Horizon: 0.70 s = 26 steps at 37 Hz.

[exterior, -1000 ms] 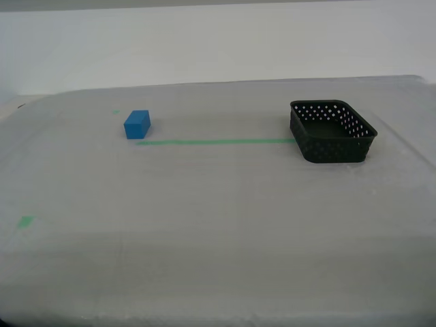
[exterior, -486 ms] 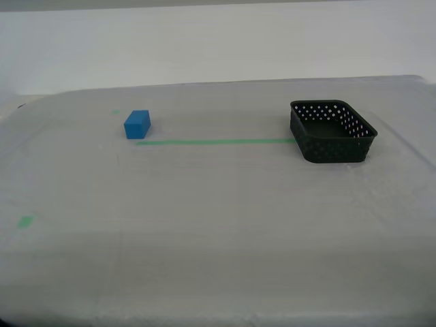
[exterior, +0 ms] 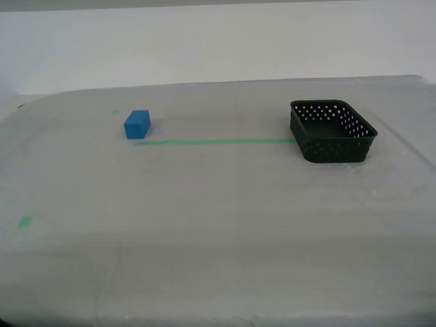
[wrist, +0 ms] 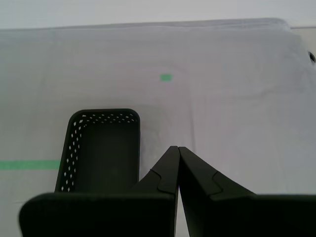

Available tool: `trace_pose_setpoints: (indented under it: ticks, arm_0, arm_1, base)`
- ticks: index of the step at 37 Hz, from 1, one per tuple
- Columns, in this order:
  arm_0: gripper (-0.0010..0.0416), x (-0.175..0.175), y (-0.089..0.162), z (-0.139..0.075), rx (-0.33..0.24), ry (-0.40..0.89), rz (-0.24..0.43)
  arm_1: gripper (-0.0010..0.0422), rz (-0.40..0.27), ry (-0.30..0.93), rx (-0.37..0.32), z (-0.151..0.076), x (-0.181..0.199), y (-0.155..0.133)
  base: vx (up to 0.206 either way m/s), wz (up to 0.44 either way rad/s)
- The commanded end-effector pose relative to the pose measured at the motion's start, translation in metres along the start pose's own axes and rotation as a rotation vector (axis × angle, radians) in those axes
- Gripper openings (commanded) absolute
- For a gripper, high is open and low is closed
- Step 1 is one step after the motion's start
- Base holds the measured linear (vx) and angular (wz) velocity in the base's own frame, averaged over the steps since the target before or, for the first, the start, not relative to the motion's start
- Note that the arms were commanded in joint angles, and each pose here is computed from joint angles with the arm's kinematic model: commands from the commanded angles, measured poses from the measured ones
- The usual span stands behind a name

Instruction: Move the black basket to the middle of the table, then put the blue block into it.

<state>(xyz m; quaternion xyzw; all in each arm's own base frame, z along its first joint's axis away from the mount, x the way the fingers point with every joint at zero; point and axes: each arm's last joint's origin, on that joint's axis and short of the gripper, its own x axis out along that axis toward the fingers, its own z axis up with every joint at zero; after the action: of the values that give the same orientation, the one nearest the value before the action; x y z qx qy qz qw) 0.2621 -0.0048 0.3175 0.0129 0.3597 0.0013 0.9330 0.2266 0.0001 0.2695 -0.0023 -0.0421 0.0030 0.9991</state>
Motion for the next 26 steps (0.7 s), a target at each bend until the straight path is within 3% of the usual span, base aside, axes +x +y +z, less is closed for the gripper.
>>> trace_pose_setpoints:
  ticks: [1,19,26]
  arm_0:
    - [0.0000,0.003,0.000,0.005,-0.014,0.051,0.006]
    - [0.0000,0.018,0.001,0.032,-0.036,0.297,0.040]
    - [0.0000,0.019,0.001,0.044,-0.052,0.334,0.044]
  arm_1:
    - [0.0000,0.001,-0.006,0.001,0.001,0.000,0.000]
    - [0.0000,0.001,-0.006,0.001,0.001,0.000,0.000]
    - [0.0000,0.000,-0.006,0.001,0.001,0.000,0.000]
  base:
    - [0.000,0.000]
    - [0.000,0.000]
    - [0.000,0.000]
